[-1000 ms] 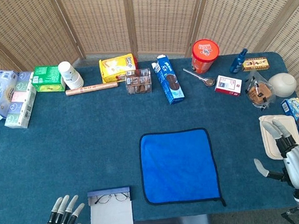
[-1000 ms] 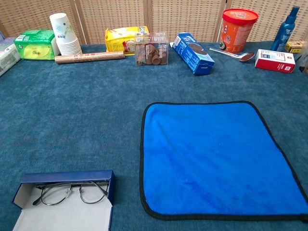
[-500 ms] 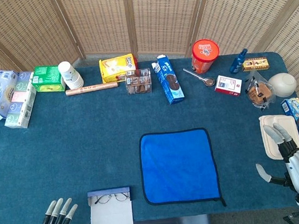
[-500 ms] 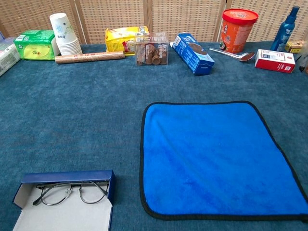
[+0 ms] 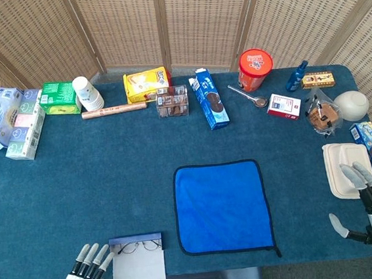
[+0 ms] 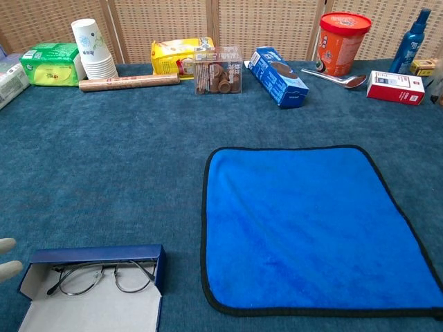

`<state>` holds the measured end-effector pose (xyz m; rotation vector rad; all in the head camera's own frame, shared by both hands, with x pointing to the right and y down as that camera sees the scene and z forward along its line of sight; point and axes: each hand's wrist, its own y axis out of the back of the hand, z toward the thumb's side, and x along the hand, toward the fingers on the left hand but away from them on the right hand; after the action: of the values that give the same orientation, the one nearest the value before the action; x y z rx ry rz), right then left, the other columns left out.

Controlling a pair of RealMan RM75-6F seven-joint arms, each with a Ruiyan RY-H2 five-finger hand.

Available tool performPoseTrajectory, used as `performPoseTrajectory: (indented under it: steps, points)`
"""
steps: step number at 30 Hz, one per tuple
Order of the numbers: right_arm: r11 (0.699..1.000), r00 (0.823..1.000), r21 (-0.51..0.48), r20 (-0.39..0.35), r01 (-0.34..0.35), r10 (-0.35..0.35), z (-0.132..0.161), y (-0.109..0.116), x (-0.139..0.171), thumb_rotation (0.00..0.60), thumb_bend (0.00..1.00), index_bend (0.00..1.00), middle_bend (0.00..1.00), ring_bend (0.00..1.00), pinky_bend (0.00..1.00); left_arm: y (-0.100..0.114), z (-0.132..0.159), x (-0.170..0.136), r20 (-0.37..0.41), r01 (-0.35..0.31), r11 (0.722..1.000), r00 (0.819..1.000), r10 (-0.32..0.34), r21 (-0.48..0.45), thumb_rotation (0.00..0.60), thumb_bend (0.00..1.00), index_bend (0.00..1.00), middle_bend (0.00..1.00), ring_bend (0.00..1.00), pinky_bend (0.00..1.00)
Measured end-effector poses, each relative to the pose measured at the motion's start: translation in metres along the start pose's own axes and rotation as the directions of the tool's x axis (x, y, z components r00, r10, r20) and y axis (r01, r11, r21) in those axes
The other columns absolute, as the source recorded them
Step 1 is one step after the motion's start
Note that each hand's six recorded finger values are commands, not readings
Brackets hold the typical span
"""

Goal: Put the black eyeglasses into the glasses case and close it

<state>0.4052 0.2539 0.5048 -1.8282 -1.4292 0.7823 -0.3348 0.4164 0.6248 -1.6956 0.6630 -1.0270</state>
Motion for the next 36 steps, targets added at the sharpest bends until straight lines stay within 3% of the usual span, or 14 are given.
performPoseTrajectory:
  steps: [8,15,22,28,36]
  points:
    - [1.000,1.000,0.000,0.014,0.020,-0.020,-0.002,0.009,0.009,0.341,0.38,0.06,0.12,0.00,0.16,-0.002,-0.004,-0.001,0.064,0.017,0.999,0.998,-0.019,0.030,0.600,0.28,0.06,0.05,0.00,0.05]
    - [1.000,1.000,-0.002,0.004,0.017,-0.017,0.000,0.006,0.007,0.342,0.38,0.06,0.12,0.00,0.16,-0.013,-0.005,-0.003,0.134,0.063,0.995,0.988,-0.074,0.083,0.599,0.28,0.05,0.04,0.00,0.04]
    - [1.000,1.000,-0.006,0.004,0.020,-0.020,0.000,0.007,0.008,0.338,0.38,0.06,0.12,0.00,0.16,-0.008,-0.004,0.002,0.218,0.021,0.995,0.975,-0.043,0.100,0.598,0.27,0.04,0.04,0.00,0.03]
    - [0.999,0.999,-0.007,0.009,0.032,-0.032,-0.002,0.011,0.011,0.340,0.38,0.05,0.12,0.00,0.16,-0.008,-0.002,0.003,0.282,0.025,0.995,0.958,-0.051,0.094,0.589,0.27,0.05,0.04,0.00,0.02]
    - [0.999,0.999,-0.010,0.011,0.044,-0.044,-0.004,0.015,0.015,0.335,0.38,0.05,0.12,0.00,0.16,-0.011,-0.002,-0.003,0.303,0.062,0.994,0.949,-0.087,0.092,0.586,0.27,0.05,0.04,0.00,0.02]
